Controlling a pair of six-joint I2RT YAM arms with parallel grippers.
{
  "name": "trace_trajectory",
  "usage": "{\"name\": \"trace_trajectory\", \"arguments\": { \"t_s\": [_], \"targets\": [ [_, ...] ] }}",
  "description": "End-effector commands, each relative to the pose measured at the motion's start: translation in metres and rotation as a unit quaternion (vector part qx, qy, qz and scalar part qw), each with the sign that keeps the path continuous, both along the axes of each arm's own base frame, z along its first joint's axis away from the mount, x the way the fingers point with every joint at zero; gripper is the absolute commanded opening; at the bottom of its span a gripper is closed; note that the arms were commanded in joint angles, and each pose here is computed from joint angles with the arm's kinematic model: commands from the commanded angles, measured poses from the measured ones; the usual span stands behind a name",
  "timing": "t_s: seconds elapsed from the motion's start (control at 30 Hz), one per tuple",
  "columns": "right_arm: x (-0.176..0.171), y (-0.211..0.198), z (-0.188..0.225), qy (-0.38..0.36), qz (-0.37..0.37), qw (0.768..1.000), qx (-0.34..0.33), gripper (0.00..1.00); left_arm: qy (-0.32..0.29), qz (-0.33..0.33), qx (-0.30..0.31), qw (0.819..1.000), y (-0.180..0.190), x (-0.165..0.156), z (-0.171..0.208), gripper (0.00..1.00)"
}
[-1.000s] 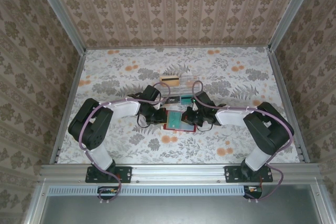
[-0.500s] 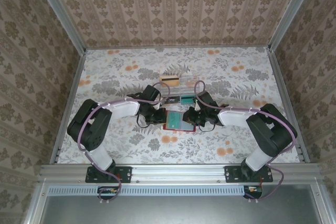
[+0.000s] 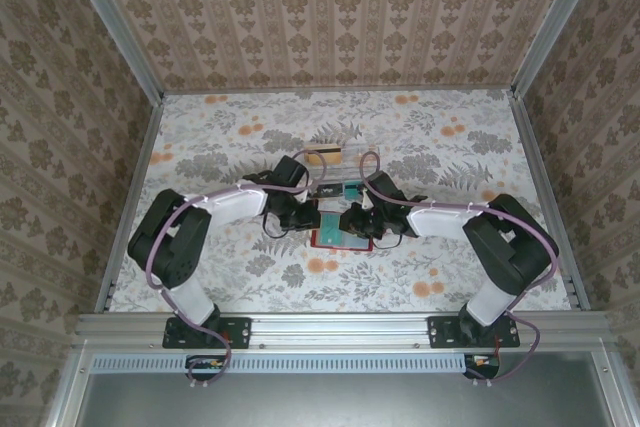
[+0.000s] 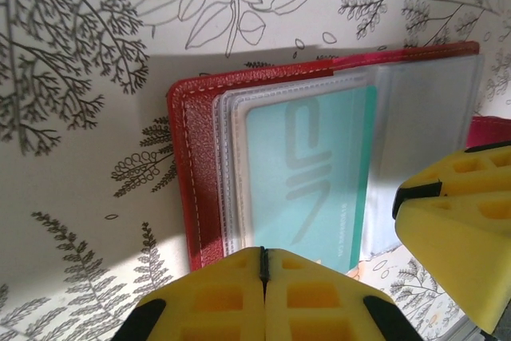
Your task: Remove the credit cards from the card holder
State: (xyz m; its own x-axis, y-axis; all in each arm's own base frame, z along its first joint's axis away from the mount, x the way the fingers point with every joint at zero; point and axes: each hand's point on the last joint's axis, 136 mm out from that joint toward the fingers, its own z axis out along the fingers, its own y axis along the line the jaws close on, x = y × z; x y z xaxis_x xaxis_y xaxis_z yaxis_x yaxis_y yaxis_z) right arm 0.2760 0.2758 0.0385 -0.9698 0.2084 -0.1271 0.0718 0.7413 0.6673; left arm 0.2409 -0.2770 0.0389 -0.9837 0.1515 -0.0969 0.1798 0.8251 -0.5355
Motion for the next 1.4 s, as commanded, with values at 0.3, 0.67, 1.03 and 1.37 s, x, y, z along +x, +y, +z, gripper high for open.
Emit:
{"name": "trace_trajectory", "arguments": {
  "t_s": [0.3,0.67,1.03,1.37],
  "targets": [
    [-0.003,0.007,-0.012,0.012,0.015,1.0,-0.002,0.2,0.029,-0.01,0.017,0.999,0.001,-0.013,-0.025,0.06],
    [-0.004,0.009,-0.013,0.014,0.016,1.0,0.005,0.0,0.031,-0.008,0.025,0.999,0.003,-0.015,-0.026,0.03],
    [-0.011,-0.019,-0.014,0.014,-0.001,1.0,-0.01,0.0,0.047,0.007,0.065,0.997,0.02,-0.016,-0.039,0.0],
    [-0.01,-0.016,-0.015,0.015,-0.003,1.0,0.006,0.08,0.048,0.006,0.062,0.997,0.018,-0.017,-0.037,0.0]
  ]
}}
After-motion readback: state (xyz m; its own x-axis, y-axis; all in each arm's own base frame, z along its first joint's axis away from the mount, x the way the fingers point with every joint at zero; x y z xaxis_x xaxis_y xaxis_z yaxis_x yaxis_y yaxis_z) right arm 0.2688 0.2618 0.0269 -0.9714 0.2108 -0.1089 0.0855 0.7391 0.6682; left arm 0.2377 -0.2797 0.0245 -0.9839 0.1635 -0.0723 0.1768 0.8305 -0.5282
